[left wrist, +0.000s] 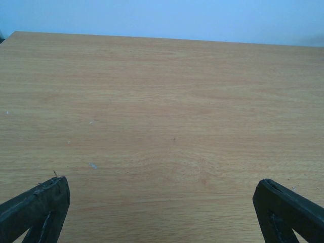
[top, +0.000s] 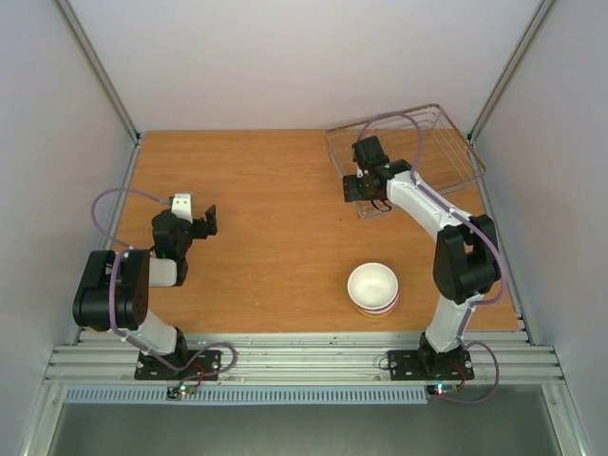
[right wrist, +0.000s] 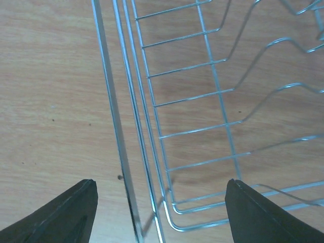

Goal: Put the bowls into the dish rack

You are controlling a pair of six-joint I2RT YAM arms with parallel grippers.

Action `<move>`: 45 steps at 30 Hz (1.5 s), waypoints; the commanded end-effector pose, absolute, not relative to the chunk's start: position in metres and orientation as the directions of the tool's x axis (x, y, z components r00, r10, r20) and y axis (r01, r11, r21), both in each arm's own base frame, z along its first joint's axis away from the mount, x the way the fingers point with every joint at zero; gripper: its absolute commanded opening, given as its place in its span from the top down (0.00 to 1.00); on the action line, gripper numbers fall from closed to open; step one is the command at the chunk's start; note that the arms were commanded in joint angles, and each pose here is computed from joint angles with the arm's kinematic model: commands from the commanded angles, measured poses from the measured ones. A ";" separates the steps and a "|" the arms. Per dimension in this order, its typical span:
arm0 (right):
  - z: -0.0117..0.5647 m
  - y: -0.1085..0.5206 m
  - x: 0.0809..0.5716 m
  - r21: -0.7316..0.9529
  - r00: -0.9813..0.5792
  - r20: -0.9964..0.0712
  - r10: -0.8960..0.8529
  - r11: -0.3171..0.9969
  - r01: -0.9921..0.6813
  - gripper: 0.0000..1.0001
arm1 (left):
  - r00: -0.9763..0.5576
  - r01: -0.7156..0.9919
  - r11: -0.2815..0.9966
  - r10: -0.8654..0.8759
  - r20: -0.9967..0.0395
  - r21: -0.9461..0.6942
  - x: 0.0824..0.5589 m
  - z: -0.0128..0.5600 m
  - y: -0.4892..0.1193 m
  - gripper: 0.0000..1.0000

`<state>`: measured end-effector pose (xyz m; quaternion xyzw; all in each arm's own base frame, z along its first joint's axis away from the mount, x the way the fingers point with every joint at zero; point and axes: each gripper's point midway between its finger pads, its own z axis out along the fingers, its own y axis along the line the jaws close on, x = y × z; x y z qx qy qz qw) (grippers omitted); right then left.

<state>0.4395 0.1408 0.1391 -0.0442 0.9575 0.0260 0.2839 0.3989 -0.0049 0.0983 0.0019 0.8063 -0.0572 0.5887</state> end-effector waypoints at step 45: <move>0.133 0.387 0.411 -0.139 -0.608 -0.583 -0.539 0.803 -0.579 0.99 | -0.249 0.063 0.996 -0.048 -0.967 -0.065 0.407 0.116 -0.004 0.01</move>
